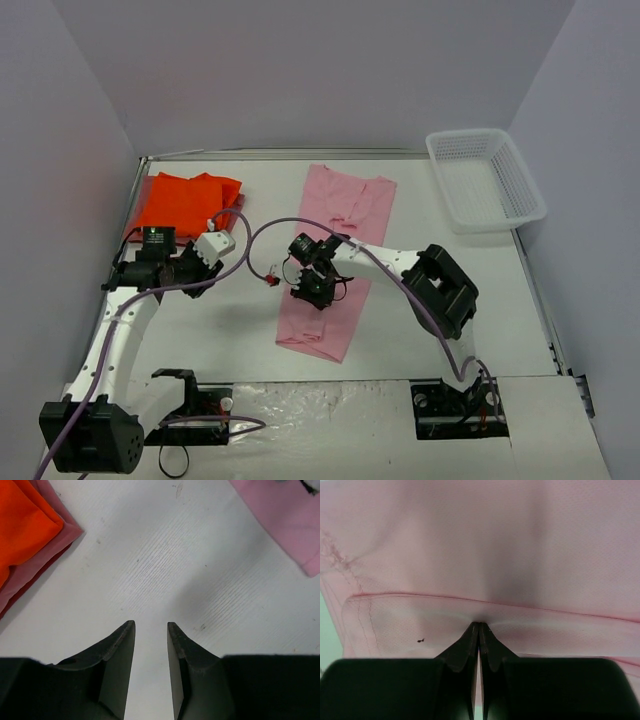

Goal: Fold and stack the t-shirts
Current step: Rotate the tshirt 90 degrees

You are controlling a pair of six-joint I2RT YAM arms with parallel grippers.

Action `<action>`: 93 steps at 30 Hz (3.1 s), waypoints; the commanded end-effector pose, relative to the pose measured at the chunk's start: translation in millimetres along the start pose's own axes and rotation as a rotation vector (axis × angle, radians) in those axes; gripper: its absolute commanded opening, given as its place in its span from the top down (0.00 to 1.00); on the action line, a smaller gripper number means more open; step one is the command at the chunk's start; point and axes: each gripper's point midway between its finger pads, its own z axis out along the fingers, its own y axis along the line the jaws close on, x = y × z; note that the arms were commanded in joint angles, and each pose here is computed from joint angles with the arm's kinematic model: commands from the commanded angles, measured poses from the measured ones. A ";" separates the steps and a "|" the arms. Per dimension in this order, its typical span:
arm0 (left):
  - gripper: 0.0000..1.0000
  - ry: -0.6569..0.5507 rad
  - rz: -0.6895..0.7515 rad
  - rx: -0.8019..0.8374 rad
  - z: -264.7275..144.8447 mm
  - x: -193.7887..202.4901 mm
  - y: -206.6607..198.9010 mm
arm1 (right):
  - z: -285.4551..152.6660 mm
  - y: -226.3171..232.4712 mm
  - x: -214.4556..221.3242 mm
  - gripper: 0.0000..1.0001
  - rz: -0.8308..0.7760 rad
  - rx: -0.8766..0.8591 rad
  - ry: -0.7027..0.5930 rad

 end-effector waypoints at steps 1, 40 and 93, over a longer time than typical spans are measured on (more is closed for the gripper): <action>0.69 -0.021 0.018 0.046 -2.4 -6.4 -8.0 | -5.9 23.2 90.7 1.00 0.155 -0.169 0.262; 0.49 -0.121 -0.068 0.578 51.6 -117.1 -64.9 | -102.5 -92.0 173.7 0.96 0.597 0.011 0.046; 0.38 -0.174 -0.218 0.255 104.9 -163.9 41.5 | -55.5 -195.0 92.8 0.30 0.537 -0.074 -0.048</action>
